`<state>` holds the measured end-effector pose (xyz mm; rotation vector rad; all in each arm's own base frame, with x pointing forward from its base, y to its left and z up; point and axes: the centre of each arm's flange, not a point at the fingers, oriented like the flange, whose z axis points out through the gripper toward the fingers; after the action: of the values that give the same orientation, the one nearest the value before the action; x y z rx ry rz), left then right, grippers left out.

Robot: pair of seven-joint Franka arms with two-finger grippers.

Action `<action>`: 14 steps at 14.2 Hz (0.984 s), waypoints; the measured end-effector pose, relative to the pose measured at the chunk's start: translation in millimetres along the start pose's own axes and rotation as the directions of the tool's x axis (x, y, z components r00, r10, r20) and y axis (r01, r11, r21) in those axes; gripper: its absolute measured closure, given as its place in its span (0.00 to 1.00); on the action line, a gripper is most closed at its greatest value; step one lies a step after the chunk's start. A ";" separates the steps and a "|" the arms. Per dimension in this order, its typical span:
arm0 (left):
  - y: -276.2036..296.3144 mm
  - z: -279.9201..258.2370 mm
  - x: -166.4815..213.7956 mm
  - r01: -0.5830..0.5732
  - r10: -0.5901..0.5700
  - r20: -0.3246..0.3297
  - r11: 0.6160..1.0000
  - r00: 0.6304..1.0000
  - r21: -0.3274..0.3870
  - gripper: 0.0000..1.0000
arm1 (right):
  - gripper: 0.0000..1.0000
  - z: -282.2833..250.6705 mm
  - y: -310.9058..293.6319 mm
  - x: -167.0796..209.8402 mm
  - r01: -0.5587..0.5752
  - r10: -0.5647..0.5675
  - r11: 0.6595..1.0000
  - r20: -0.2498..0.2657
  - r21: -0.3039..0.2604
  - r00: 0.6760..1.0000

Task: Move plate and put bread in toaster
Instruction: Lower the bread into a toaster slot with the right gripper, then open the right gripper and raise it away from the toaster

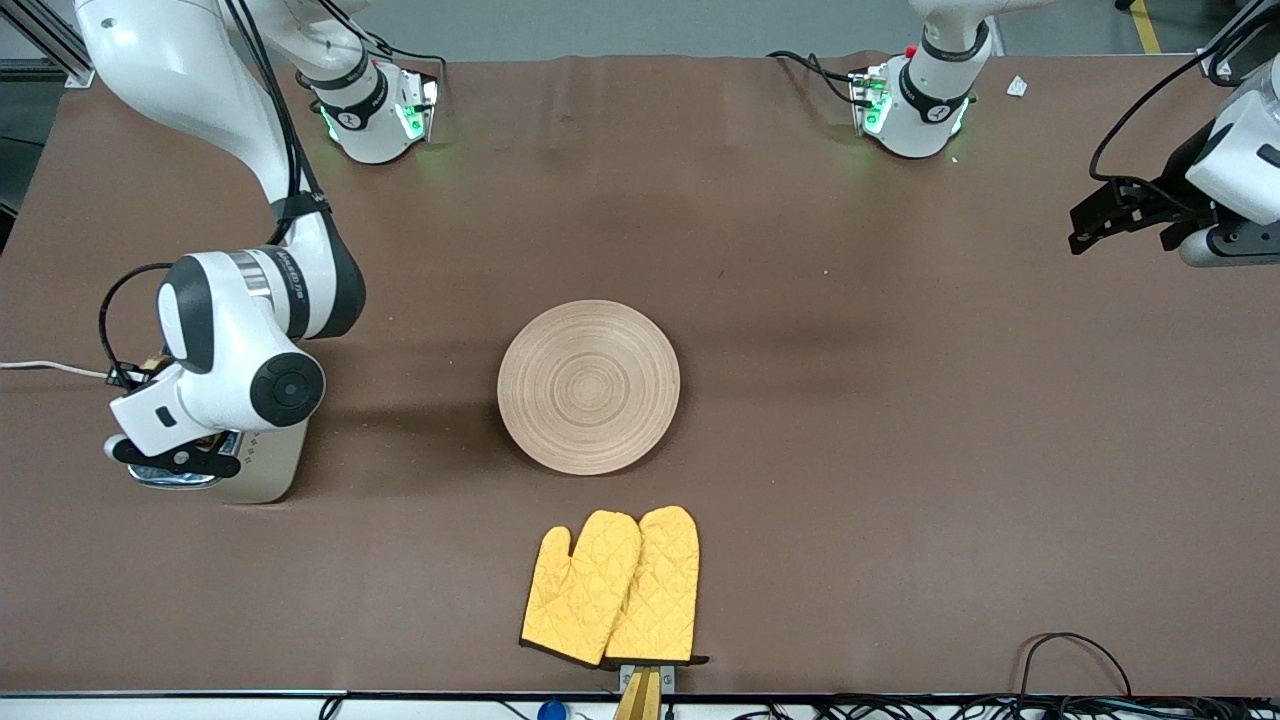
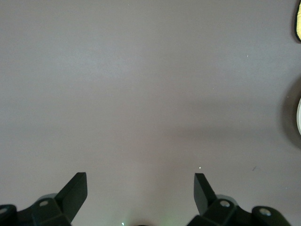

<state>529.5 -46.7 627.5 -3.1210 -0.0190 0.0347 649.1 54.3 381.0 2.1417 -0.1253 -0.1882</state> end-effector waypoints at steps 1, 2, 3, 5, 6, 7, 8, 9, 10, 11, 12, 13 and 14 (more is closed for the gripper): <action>0.0 0.0 0.0 0.000 0.000 0.000 1.000 1.000 0.000 0.00 | 0.98 1.9 -3.3 -0.6 0.007 -0.007 1.000 -0.001 0.000 1.000; 0.0 0.0 0.0 0.000 0.000 0.000 1.000 1.000 0.000 0.00 | 0.98 3.5 -5.4 -1.2 0.011 -0.011 1.000 0.000 -0.001 1.000; 0.0 0.0 0.0 0.000 0.000 0.000 1.000 1.000 0.000 0.00 | 0.98 4.8 -6.7 -1.6 0.014 -0.014 1.000 0.001 -0.001 1.000; 0.0 0.0 0.0 0.000 0.000 0.000 1.000 1.000 0.000 0.00 | 0.97 6.0 -7.9 -1.9 0.017 -0.017 1.000 0.001 -0.002 1.000; 0.0 0.0 0.0 0.000 0.000 0.000 1.000 1.000 0.000 0.00 | 0.95 6.3 -8.1 -2.0 0.016 -0.016 1.000 0.002 -0.002 1.000; 0.0 0.0 0.0 0.000 0.000 0.000 1.000 1.000 0.000 0.00 | 0.88 6.5 -8.2 -2.1 0.013 -0.013 1.000 0.002 -0.002 1.000; -0.1 0.0 0.0 0.000 0.000 0.000 1.000 1.000 0.000 0.00 | 0.76 6.7 -8.7 -2.2 0.011 -0.011 1.000 0.003 -0.002 1.000; -0.1 0.0 0.0 0.000 0.000 0.000 1.000 1.000 0.000 0.00 | 0.67 7.0 -10.2 -2.7 0.010 -0.010 1.000 0.003 -0.001 1.000; -0.1 0.0 0.0 0.000 0.000 0.000 1.000 1.000 0.000 0.00 | 0.57 7.2 -11.8 -3.0 0.010 -0.010 1.000 0.003 0.002 1.000; -0.1 0.0 0.0 0.000 0.000 0.000 1.000 1.000 0.000 0.00 | 0.45 7.3 -12.9 -3.1 0.009 -0.009 1.000 0.003 0.004 1.000; -0.1 0.0 0.0 0.000 0.000 0.000 1.000 1.000 0.000 0.00 | 0.35 7.3 -13.0 -3.0 0.007 -0.007 1.000 0.003 0.005 1.000; -0.2 0.0 0.0 0.000 0.000 0.000 1.000 1.000 0.000 0.00 | 0.24 7.2 -13.0 -3.0 0.004 -0.004 1.000 0.002 0.006 1.000; -0.2 0.0 0.0 0.000 0.000 0.000 1.000 1.000 0.000 0.00 | 0.14 6.3 -13.0 -2.8 0.002 -0.002 1.000 0.002 0.014 1.000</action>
<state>529.5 -46.5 627.5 -3.1210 -0.0195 0.0348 645.4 56.6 367.0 2.1554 -0.1261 -0.1918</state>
